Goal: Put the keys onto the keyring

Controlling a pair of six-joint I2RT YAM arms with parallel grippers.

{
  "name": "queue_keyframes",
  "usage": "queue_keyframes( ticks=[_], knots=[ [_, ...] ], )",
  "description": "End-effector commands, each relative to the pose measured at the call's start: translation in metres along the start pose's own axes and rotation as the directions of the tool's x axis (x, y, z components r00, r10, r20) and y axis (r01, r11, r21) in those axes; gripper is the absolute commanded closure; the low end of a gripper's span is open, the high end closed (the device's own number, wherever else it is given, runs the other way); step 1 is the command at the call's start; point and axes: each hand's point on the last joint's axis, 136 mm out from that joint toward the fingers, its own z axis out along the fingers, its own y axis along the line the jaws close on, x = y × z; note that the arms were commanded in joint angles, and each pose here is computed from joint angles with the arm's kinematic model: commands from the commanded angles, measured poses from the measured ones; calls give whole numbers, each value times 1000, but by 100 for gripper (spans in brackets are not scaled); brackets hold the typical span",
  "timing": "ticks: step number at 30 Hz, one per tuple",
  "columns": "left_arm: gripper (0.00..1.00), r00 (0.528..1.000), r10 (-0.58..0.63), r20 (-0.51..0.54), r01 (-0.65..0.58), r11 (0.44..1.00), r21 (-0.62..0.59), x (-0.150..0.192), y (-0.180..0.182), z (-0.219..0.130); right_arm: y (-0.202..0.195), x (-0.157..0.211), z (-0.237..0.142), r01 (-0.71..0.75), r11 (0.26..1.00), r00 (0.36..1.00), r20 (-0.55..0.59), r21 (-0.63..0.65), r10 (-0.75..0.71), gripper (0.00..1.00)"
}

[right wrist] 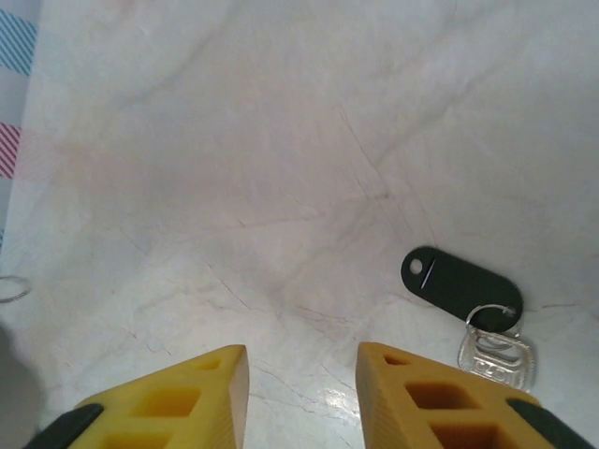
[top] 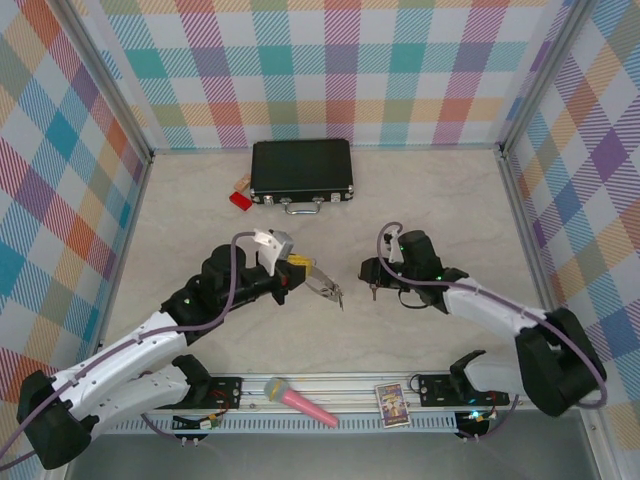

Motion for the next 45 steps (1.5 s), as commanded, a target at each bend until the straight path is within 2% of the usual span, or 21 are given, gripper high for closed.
queue_keyframes(
  ticks=[1,4,10,18,21,25,31,35,38,45],
  knots=[
    [100,986,116,118,-110,992,-61,-24,3,0,-10,-6,-17,46,995,997,51,88,-50,62],
    [100,977,161,142,-151,986,-74,-20,2,2,-6,-13,-31,80,993,991,103,90,-89,60],
    [100,973,159,166,-151,987,-56,-22,-2,8,3,-16,-50,152,986,975,157,63,-160,58],
    [100,981,62,185,-72,996,47,-25,-16,16,14,-15,-62,219,976,957,190,23,-219,54],
    [100,983,32,183,-51,994,97,-26,-23,20,20,-17,-66,242,970,949,209,0,-236,49],
    [100,983,-11,186,-18,988,153,-32,-32,20,41,-20,-75,296,952,931,246,-81,-269,46],
    [100,977,-136,167,93,965,244,-44,-38,21,97,-26,-104,416,860,888,335,-297,-314,54],
    [100,956,-239,168,178,933,314,-56,-37,19,125,-35,-125,497,788,844,416,-365,-339,57],
    [100,947,-271,171,201,918,343,-62,-37,20,140,-40,-133,531,748,822,455,-398,-342,58],
    [100,943,-288,167,215,910,355,-66,-39,22,158,-51,-129,520,714,837,444,-469,-318,71]
  ],
)
